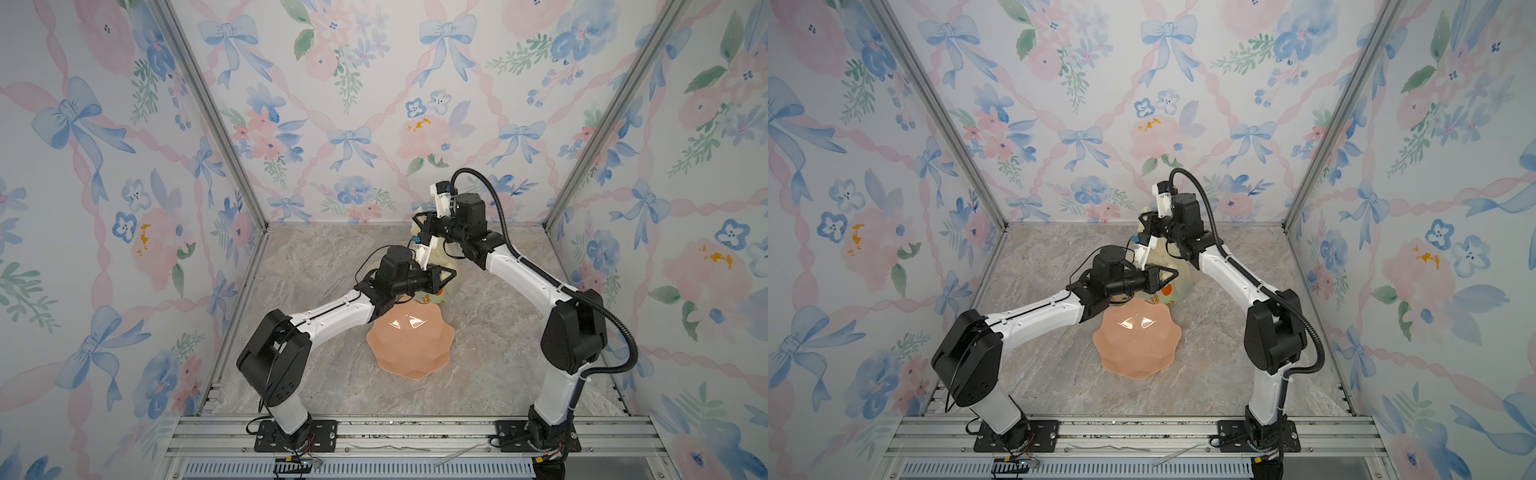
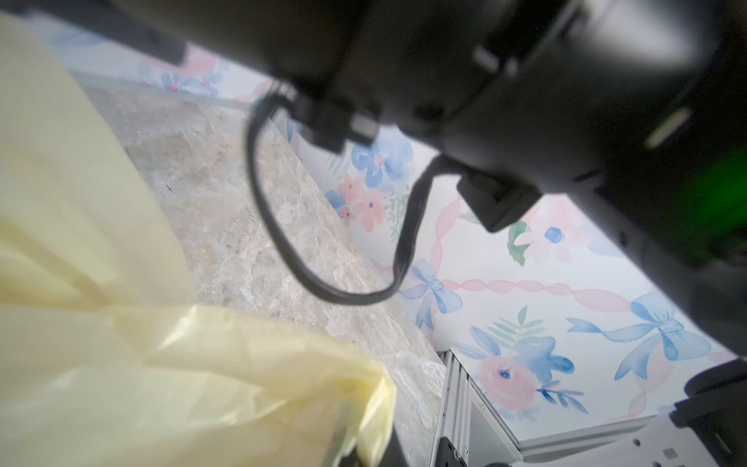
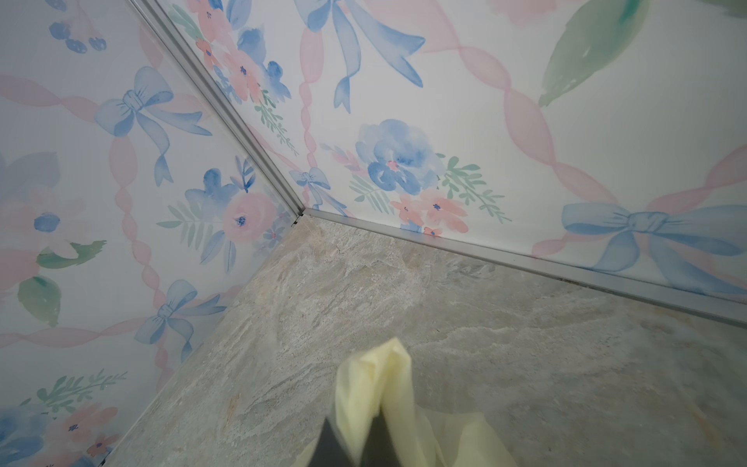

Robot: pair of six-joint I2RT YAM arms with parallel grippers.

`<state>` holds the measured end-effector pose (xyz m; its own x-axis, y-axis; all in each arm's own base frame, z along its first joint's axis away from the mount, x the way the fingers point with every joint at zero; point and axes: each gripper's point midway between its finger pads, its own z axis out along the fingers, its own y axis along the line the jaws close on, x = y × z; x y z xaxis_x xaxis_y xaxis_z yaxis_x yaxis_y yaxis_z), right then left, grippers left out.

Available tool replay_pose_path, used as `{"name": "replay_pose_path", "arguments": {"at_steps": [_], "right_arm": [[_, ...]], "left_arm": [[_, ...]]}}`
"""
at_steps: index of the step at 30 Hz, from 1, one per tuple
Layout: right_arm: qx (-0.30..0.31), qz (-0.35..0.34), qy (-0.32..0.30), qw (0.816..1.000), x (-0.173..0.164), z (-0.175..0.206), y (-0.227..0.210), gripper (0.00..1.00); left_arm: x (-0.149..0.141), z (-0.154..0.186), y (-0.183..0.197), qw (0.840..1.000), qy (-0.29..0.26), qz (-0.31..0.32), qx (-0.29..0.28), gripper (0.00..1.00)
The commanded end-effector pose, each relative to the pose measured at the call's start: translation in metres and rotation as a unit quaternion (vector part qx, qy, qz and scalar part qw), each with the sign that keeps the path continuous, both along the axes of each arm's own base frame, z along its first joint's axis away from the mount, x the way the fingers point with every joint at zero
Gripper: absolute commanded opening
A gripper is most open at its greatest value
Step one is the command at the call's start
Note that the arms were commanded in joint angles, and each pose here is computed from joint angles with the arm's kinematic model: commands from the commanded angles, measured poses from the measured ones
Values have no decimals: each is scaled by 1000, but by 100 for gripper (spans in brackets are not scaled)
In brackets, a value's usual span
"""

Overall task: Place the fruits into the plastic bag
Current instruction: Place the plastic bag at the top-center of the table.

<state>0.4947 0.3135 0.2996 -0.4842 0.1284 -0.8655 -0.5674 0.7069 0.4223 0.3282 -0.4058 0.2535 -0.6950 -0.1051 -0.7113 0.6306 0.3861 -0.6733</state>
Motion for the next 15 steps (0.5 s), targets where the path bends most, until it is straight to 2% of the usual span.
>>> {"name": "replay_pose_path", "arguments": {"at_steps": [1, 7, 9, 13, 15], "right_arm": [[40, 27, 38, 998, -3, -16, 26, 0], [62, 29, 92, 993, 3, -56, 35, 0], [63, 28, 96, 993, 4, -59, 35, 3], [58, 20, 89, 994, 4, -53, 32, 28], [50, 13, 85, 995, 2, -49, 28, 47]], "left_arm": [[-9, -32, -15, 999, 6, -19, 29, 0], [-12, -60, -13, 998, 18, -7, 56, 2], [-11, -59, -7, 998, 12, 3, 58, 13], [-4, -51, 8, 998, 1, 28, 59, 40], [-1, -48, 15, 997, -1, 39, 60, 51]]}}
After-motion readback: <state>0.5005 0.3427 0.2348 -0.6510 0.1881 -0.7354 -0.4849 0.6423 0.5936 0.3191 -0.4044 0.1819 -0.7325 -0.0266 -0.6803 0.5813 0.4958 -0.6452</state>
